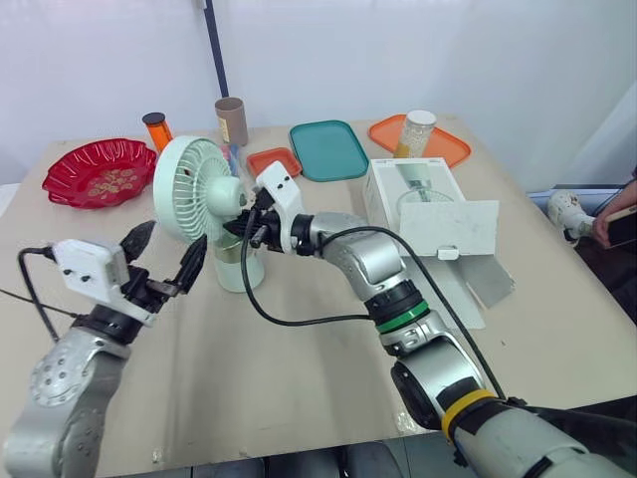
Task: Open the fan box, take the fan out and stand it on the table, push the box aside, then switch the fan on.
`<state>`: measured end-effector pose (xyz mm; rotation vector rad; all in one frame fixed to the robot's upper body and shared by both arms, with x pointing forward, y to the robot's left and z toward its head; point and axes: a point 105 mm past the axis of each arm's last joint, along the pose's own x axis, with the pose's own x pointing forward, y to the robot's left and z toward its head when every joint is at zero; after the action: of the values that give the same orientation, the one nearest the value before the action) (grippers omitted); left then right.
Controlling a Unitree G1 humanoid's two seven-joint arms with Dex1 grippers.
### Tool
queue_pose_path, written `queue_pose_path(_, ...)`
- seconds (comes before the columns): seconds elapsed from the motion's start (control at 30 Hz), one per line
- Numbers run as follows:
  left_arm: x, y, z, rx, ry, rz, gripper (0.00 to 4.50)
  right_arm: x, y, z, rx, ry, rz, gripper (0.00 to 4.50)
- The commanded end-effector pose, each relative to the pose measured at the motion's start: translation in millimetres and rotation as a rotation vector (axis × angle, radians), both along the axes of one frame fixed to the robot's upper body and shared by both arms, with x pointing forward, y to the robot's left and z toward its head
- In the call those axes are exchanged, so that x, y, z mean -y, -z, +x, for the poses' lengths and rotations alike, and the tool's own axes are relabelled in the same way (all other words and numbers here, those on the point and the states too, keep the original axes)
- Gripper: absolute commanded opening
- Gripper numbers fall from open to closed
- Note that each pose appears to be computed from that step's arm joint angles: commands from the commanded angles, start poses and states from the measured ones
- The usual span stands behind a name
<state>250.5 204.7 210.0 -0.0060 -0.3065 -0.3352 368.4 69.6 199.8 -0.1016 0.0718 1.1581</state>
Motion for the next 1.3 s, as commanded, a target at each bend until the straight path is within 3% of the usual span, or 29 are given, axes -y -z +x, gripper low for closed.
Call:
queue_pose_path(0.03, -11.5, -17.0, -13.8, 0.056, 0.01, 0.008, 4.44, -1.5, -27.9, 1.4, 0.072, 0.001, 0.062, 0.53)
queue_pose_path(0.53, -30.7, -20.4, -32.4, -0.056, 0.152, -0.036, 4.44, 27.6, -45.4, 14.6, 0.104, 0.036, 0.091, 0.53)
queue_pose_path(0.97, -67.0, -23.0, -42.2, -0.103, 0.074, -0.061, 4.44, 52.9, -49.2, 9.9, 0.127, -0.004, 0.097, 0.53)
queue_pose_path(1.3, -77.6, -4.7, -50.6, -0.178, 0.02, -0.019, 4.44, 66.5, -45.3, 3.3, 0.138, -0.055, 0.079, 0.53)
